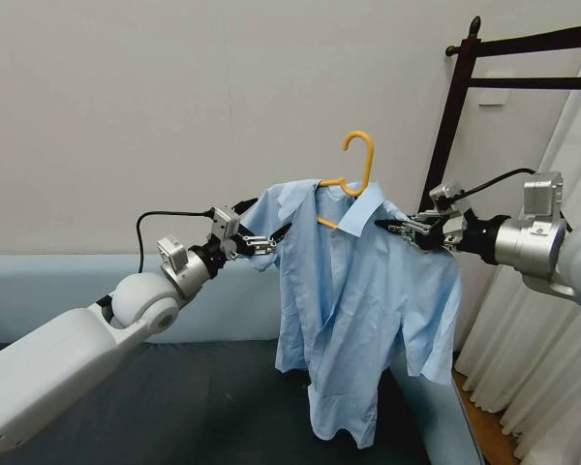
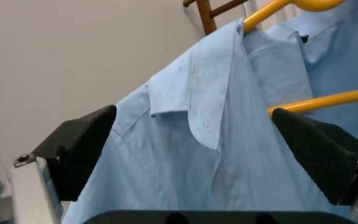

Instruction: Pick up the clothes from the sofa and hang them on the clothes hanger.

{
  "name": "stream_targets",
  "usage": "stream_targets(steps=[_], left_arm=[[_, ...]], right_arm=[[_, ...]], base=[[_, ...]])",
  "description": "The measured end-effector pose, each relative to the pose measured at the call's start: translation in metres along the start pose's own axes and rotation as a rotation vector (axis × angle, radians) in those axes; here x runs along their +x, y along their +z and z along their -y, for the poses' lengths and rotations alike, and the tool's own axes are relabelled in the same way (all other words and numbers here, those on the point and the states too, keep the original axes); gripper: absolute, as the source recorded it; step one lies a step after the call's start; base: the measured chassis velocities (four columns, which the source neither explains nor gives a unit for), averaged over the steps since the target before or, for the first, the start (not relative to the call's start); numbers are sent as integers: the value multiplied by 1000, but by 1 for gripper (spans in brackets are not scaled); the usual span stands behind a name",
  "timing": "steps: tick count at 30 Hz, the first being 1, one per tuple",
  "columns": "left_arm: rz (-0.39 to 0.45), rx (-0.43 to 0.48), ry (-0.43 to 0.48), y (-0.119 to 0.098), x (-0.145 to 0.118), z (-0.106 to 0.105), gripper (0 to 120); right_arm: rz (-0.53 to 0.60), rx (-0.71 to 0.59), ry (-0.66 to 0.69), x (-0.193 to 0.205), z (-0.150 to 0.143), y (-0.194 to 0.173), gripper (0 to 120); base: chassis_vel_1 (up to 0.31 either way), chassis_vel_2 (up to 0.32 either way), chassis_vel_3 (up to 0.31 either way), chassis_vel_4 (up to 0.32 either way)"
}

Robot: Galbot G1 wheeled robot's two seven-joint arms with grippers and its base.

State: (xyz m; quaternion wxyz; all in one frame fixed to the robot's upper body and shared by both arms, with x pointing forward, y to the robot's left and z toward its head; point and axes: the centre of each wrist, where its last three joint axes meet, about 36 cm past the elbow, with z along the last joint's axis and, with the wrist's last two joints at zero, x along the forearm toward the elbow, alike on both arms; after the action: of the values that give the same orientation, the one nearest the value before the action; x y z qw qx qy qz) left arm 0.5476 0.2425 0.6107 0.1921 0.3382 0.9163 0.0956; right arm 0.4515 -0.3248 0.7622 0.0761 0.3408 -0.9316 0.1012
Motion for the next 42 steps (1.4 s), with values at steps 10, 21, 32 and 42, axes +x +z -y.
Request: stream_targets(steps=[10, 21, 32, 42], left_arm=[[12, -6, -34, -4, -25, 10, 98], [-13, 32, -59, 5, -37, 14, 64], [-9, 34, -59, 6, -41, 16, 23], [-8, 23, -55, 8, -40, 17, 0]], right_arm=[[0, 6, -6, 0, -4, 0, 7], [3, 7, -10, 0, -3, 0, 7], [5, 3, -17, -7, -2, 2, 7], [3, -2, -11, -10, 0, 4, 7]], base=[[0, 0, 0, 0], [0, 0, 0, 0], [0, 0, 0, 0], [0, 0, 0, 0]])
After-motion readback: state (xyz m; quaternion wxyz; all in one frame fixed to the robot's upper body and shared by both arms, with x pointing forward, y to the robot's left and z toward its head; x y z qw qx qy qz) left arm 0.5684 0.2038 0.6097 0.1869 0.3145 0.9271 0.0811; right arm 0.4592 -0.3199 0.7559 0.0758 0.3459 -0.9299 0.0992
